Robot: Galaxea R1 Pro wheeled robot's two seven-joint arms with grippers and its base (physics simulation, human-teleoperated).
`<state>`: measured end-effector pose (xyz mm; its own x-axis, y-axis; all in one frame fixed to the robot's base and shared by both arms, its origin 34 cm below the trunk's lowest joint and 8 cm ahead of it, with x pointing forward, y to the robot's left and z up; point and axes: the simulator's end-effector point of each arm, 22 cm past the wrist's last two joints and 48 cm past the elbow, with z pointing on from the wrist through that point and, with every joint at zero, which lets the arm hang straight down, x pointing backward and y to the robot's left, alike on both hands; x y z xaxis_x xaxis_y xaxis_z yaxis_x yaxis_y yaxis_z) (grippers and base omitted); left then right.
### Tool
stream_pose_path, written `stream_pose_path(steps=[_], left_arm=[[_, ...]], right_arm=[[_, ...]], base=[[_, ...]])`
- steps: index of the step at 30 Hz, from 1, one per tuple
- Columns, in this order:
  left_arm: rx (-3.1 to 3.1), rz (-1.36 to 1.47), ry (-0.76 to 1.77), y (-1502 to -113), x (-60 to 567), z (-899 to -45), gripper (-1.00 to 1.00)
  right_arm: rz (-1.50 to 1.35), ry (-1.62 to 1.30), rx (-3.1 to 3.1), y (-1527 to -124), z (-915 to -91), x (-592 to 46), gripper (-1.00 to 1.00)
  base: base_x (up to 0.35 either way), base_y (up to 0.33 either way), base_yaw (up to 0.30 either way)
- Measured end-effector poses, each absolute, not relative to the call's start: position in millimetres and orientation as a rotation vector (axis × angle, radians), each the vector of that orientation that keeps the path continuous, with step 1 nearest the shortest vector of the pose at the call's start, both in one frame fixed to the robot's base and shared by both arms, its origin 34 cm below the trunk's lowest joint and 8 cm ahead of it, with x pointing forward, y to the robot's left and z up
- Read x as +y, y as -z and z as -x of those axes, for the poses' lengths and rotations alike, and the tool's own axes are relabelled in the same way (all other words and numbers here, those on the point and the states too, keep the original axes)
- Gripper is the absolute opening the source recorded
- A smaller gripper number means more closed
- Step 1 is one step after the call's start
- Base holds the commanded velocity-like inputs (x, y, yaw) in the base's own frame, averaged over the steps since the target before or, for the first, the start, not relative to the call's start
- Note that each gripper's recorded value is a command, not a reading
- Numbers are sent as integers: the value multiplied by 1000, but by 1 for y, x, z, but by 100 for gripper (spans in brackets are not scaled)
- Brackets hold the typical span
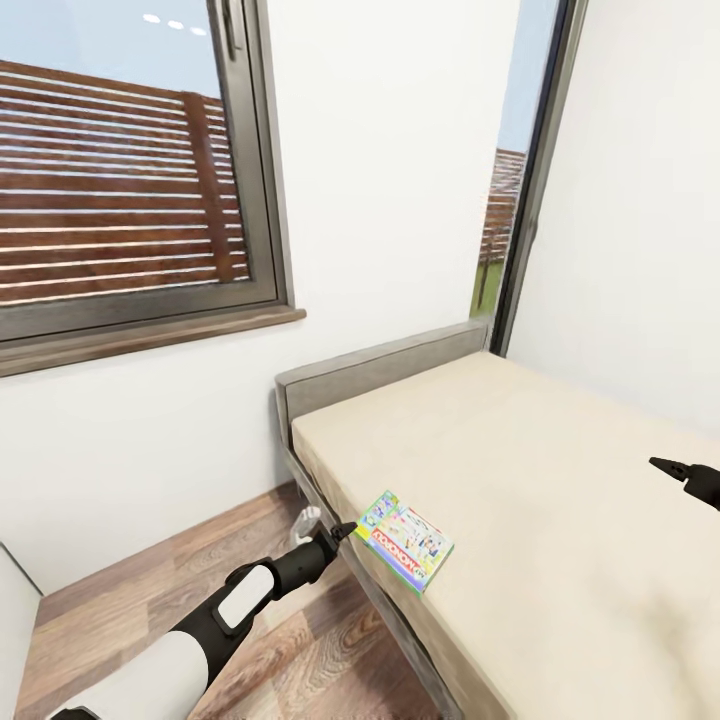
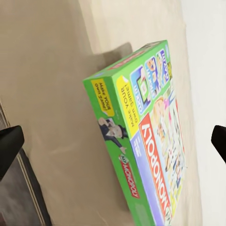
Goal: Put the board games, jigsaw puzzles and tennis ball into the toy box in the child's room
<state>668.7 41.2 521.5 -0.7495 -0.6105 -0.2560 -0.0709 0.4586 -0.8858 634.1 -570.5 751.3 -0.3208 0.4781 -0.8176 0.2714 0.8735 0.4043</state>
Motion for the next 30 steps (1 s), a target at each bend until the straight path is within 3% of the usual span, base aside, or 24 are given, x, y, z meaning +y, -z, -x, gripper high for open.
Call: stream_pose_path(steps=[30], left_arm=[[2140, 547, 1272, -531, 41, -686, 100]], right_arm=[[-558, -228, 1939, -741, -637, -570, 100]], base=[[0, 0, 0]])
